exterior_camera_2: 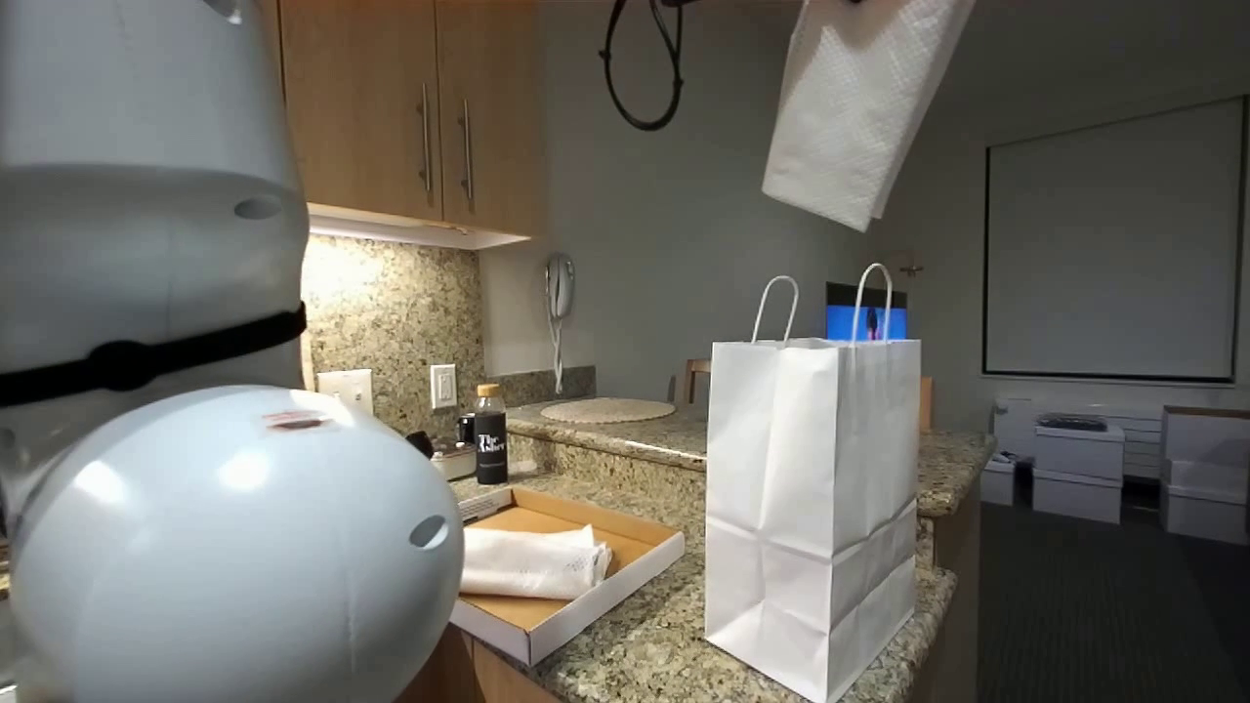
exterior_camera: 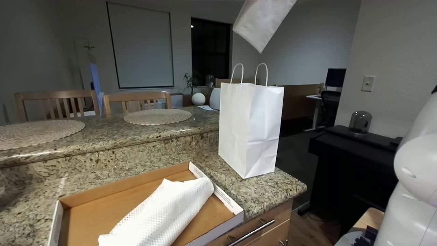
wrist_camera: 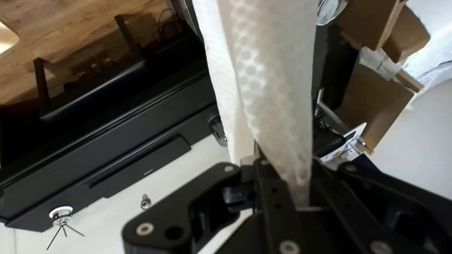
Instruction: Put the towel inside the white paper bag
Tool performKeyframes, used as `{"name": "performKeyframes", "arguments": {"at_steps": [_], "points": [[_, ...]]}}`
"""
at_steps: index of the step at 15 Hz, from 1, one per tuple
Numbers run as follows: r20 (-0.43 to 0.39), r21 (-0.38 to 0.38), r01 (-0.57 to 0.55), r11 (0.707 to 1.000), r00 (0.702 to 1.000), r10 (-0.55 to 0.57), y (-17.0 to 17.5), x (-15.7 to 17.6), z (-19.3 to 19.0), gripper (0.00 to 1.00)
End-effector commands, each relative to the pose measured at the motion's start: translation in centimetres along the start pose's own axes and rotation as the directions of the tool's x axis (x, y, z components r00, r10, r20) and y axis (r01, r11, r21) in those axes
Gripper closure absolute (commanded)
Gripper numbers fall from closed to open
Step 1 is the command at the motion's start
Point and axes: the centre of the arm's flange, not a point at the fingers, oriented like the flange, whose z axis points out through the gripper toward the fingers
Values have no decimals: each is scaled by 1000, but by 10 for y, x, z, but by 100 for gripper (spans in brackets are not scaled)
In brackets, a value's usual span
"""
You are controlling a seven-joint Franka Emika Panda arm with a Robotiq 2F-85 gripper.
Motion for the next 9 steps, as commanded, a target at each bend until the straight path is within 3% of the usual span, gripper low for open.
{"name": "performKeyframes", "arguments": {"at_steps": [1,4,9], "points": [[-57,-53,90,995,994,-93,-42,-5,53,94],[-41,-59,195,979,979,-197,-56,-30,74,94],[1,53,216,975,976,-216,-73,-40,49,94]]}}
